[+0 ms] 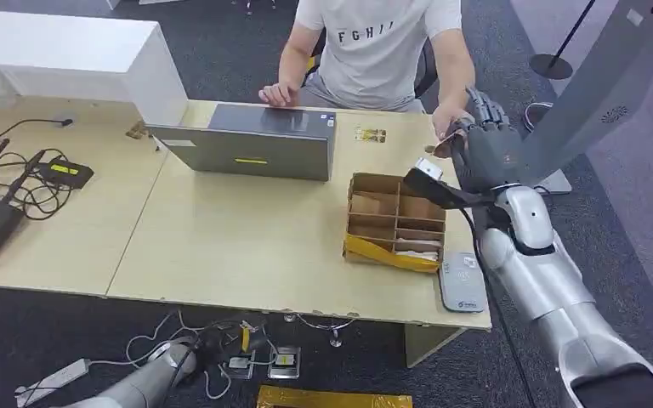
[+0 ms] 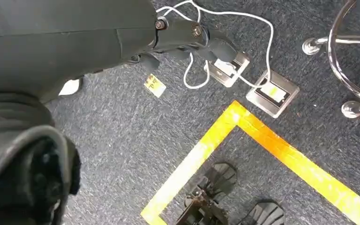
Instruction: Pass the card to the sensor for recognition and then transmit it.
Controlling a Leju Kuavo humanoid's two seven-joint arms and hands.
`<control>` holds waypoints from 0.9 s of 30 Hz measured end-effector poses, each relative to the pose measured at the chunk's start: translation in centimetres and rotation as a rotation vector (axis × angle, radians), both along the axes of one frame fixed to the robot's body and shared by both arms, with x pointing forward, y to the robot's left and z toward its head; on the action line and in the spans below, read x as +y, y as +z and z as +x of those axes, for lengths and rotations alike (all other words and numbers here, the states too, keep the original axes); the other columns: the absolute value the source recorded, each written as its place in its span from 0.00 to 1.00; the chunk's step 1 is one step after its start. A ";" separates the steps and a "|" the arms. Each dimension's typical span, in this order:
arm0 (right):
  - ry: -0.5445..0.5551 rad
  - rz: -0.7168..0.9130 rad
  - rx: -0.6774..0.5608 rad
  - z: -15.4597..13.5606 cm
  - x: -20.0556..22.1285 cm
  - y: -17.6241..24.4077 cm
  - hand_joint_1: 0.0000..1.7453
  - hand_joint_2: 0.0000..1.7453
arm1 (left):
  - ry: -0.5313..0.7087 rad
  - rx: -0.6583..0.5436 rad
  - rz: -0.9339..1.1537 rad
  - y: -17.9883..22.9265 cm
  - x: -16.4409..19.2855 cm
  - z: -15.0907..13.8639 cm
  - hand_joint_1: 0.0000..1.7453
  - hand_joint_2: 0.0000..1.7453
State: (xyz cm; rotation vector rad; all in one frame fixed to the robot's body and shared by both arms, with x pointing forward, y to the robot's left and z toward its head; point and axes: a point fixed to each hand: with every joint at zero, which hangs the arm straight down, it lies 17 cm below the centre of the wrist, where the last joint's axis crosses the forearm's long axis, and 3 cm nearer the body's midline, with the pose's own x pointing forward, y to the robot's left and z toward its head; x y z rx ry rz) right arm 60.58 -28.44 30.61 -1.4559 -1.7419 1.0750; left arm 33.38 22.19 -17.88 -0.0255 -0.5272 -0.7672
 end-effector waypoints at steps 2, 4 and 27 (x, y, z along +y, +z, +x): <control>0.001 -0.005 -0.011 0.4 0.2 0.5 1.00 1.00 | -0.004 0.002 0.005 0.0 -0.1 0.0 0.00 0.00; -0.003 -0.007 -0.010 0.9 0.2 0.6 1.00 1.00 | -0.006 0.003 0.005 0.0 -0.2 0.0 0.00 0.00; -0.100 -0.048 0.025 2.2 -3.2 -3.0 0.00 1.00 | -0.014 -0.014 0.017 0.1 -0.8 0.3 0.00 0.00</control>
